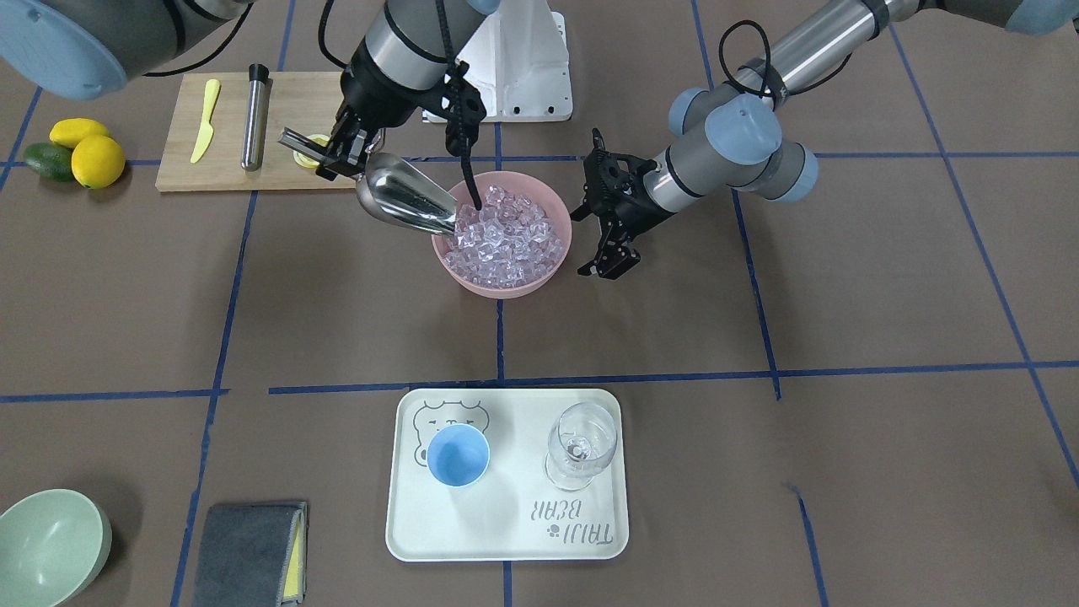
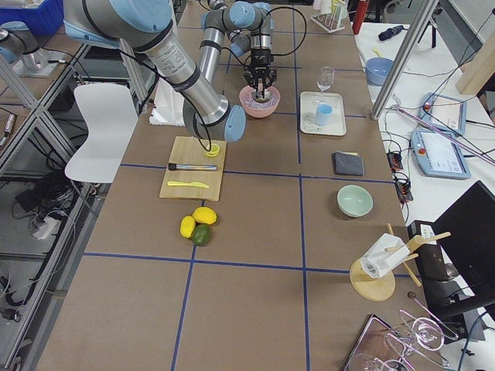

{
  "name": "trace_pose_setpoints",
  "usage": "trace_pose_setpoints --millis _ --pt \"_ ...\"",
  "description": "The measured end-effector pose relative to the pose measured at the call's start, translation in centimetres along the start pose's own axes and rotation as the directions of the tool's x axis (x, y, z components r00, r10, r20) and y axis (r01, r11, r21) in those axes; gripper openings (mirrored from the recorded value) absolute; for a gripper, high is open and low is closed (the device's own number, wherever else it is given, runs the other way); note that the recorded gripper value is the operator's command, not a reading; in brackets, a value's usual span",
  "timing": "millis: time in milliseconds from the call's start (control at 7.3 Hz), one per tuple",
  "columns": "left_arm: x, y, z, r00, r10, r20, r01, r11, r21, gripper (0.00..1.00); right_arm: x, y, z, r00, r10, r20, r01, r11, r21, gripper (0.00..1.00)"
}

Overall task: Put ice in cup with scoop
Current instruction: 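Lower the scoop into the ice bowl with the right gripper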

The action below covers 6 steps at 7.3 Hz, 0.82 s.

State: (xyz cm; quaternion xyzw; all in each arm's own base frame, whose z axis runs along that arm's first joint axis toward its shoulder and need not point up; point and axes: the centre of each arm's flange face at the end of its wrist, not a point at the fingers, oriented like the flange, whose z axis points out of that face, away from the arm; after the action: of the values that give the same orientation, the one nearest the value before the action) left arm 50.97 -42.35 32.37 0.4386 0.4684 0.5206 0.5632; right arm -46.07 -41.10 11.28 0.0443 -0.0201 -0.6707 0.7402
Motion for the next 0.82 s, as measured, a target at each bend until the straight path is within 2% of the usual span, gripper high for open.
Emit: trace_pose_setpoints --millis 274,411,822 --pt "0.0 0.4 0.2 1.0 0.004 -0.001 -0.004 1.0 0.007 1.0 0.9 -3.4 -1.0 1.0 -0.017 0.012 0.018 0.995 -0.097 0.0" --pt "0.0 0.4 0.3 1.0 0.003 -0.002 -0.003 1.0 0.007 1.0 1.0 -3.9 -1.0 1.0 -0.023 0.013 0.025 0.99 -0.14 0.0" --pt "0.0 0.7 0.5 1.0 0.006 -0.004 -0.006 1.0 0.011 1.0 0.3 -4.3 -0.7 0.999 -0.04 0.01 0.041 0.979 -0.202 0.0"
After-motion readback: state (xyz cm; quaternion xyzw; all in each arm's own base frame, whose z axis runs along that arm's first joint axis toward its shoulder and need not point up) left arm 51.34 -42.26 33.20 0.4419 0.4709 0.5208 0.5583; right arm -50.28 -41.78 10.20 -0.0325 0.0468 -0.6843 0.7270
